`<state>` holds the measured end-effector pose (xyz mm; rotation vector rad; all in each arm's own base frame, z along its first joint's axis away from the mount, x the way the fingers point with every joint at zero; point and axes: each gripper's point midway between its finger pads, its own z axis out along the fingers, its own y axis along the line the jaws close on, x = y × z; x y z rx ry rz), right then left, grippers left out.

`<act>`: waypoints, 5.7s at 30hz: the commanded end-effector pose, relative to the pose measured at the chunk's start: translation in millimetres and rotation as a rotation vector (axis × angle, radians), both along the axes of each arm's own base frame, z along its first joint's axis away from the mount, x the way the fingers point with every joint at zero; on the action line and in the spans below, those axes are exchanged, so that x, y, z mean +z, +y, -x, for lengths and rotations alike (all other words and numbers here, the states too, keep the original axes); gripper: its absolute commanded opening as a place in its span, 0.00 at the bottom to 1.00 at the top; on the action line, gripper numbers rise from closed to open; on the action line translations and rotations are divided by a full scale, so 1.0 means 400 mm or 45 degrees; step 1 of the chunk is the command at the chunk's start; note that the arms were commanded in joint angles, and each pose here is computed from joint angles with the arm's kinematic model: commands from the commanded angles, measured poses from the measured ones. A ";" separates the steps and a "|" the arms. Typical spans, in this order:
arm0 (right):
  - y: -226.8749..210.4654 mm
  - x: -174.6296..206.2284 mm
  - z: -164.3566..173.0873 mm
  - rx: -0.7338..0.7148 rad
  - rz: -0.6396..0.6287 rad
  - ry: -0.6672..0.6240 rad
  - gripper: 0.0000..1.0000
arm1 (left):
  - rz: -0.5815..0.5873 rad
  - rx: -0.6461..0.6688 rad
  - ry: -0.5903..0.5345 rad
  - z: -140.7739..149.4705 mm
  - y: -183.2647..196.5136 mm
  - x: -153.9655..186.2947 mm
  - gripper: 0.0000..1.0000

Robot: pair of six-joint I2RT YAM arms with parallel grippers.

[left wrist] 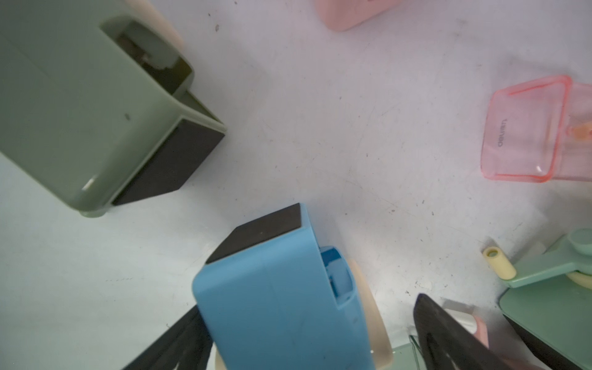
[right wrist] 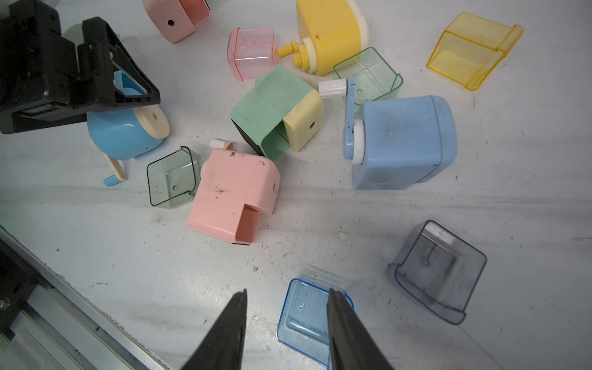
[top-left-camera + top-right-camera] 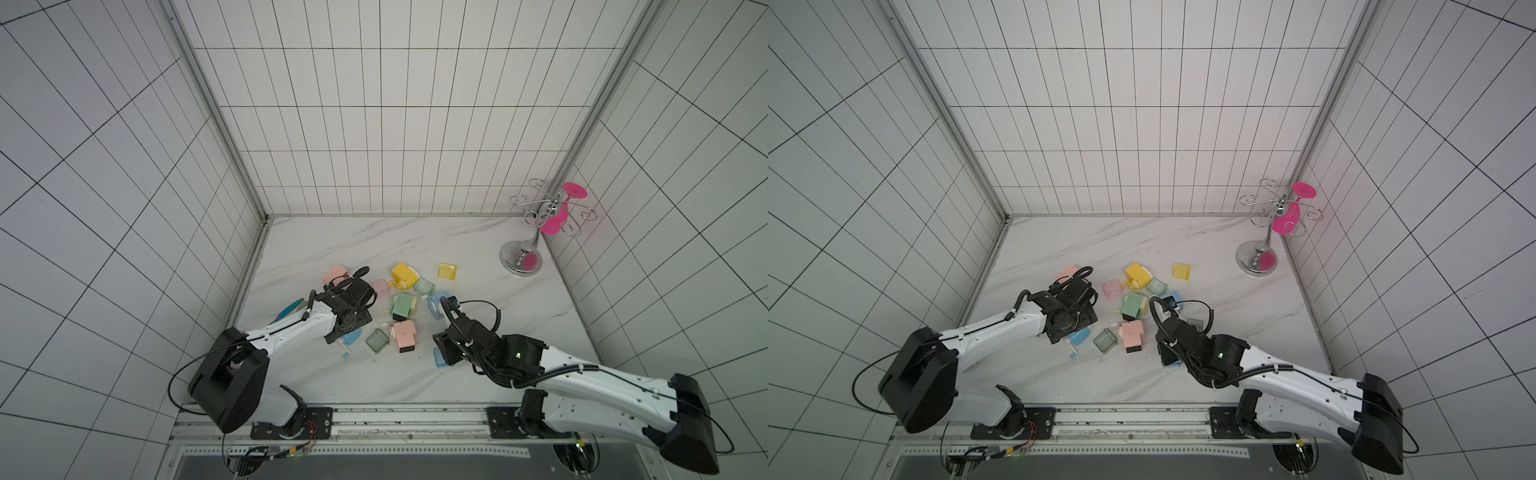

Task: Put the tray back into the pencil sharpener
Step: Pick up the pencil sharpener from the center of the board.

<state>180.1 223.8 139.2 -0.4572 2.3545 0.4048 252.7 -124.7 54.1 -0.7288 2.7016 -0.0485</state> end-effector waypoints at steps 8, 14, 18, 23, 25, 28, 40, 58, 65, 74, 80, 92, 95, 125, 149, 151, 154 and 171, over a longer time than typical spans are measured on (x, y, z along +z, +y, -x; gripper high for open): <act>-0.009 -0.021 0.002 -0.014 0.003 0.022 0.44 | -0.068 -0.018 0.082 -0.001 0.016 -0.053 0.97; -0.010 -0.020 0.003 -0.015 -0.004 0.025 0.44 | -0.122 -0.096 0.155 0.003 0.015 -0.069 0.97; -0.009 -0.019 0.003 -0.014 -0.005 0.027 0.44 | -0.129 -0.122 0.172 0.008 0.015 -0.074 0.91; -0.008 -0.021 0.004 -0.010 -0.002 0.028 0.43 | -0.143 -0.147 0.161 0.010 0.021 -0.070 0.80; -0.007 -0.021 0.005 -0.008 -0.002 0.030 0.43 | -0.152 -0.161 0.151 0.008 0.024 -0.065 0.75; -0.007 -0.021 0.004 -0.009 -0.004 0.031 0.43 | -0.168 -0.180 0.136 0.006 0.028 -0.056 0.68; -0.005 -0.017 0.005 -0.005 -0.010 0.031 0.43 | -0.179 -0.250 0.076 -0.001 0.030 -0.027 0.60; -0.008 -0.011 0.010 -0.008 -0.039 0.037 0.42 | -0.055 -0.633 -0.060 0.058 -0.036 0.019 0.49; -0.004 0.025 0.007 -0.015 -0.258 0.137 0.43 | 0.020 -0.852 -0.218 0.067 -0.119 0.115 0.49; 0.025 0.129 -0.005 0.029 -0.703 0.299 0.52 | 0.061 -1.188 -0.422 0.110 -0.278 0.212 0.45; 0.076 0.175 -0.017 0.113 -0.935 0.395 0.66 | 0.161 -1.322 -0.517 0.137 -0.357 0.249 0.45; 0.166 0.162 -0.018 0.292 -1.019 0.561 0.85 | 0.155 -1.460 -0.639 0.164 -0.418 0.300 0.46; 0.175 0.146 -0.016 0.302 -1.021 0.597 0.85 | 0.180 -1.489 -0.677 0.169 -0.432 0.316 0.46; 0.263 0.092 0.015 0.317 -1.072 0.774 0.24 | 0.130 -1.507 -0.725 0.154 -0.447 0.335 0.85; 0.176 0.193 -0.038 -0.081 -1.460 1.141 0.00 | -0.167 -2.079 -1.941 0.306 -0.374 0.605 0.98; 0.173 0.206 -0.037 -0.121 -1.500 1.184 0.00 | -0.217 -2.139 -1.963 0.307 -0.394 0.596 0.98; 0.168 0.221 -0.035 -0.160 -1.546 1.230 0.00 | -0.370 -2.199 -2.067 0.324 -0.422 0.585 0.98; 0.160 0.240 -0.026 -0.193 -1.596 1.270 0.06 | -1.000 -2.175 -2.016 0.261 -0.431 0.517 0.96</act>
